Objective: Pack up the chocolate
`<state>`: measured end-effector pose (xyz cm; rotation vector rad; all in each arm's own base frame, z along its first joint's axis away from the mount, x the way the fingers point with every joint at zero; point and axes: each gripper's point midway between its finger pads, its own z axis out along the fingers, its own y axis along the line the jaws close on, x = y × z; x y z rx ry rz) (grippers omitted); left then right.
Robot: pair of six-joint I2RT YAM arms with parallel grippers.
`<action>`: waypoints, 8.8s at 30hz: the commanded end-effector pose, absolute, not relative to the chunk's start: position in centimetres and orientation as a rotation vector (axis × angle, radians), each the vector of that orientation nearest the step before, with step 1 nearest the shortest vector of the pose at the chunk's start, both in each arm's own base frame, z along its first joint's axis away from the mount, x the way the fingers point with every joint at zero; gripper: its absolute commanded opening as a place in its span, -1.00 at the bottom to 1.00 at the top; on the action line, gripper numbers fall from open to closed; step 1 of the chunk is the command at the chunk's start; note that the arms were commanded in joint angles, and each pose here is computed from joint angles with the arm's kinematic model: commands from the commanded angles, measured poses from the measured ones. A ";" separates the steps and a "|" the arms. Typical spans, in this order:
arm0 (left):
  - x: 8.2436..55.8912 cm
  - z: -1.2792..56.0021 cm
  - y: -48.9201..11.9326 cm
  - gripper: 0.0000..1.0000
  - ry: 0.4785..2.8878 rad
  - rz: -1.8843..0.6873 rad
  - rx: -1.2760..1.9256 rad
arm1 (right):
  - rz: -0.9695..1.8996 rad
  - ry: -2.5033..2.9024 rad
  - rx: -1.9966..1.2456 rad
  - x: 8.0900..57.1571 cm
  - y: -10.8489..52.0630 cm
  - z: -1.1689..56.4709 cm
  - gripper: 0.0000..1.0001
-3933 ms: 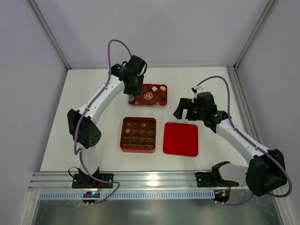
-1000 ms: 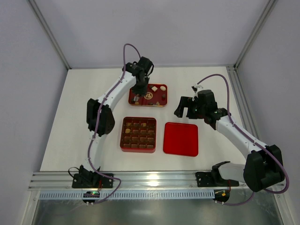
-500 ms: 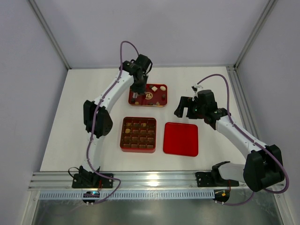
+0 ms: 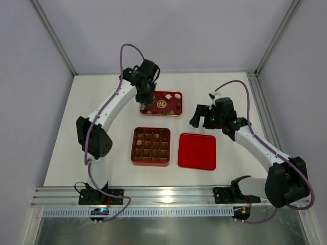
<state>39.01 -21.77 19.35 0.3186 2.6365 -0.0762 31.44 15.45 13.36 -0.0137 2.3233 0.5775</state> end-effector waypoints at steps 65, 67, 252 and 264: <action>17.8 19.0 -17.4 -0.24 2.624 -0.195 0.347 | 0.570 2.225 0.099 31.2 14.6 14.8 0.99; 17.9 19.1 -17.5 -0.21 2.627 -0.191 0.352 | 0.572 2.226 0.099 31.3 14.6 14.8 0.99; 17.7 18.8 -20.9 -0.38 2.625 -0.238 0.597 | 0.650 2.281 0.074 30.2 15.8 13.5 1.00; 17.6 18.8 -20.8 -0.18 2.628 -0.215 0.607 | 0.653 2.285 0.075 30.2 15.9 13.2 0.99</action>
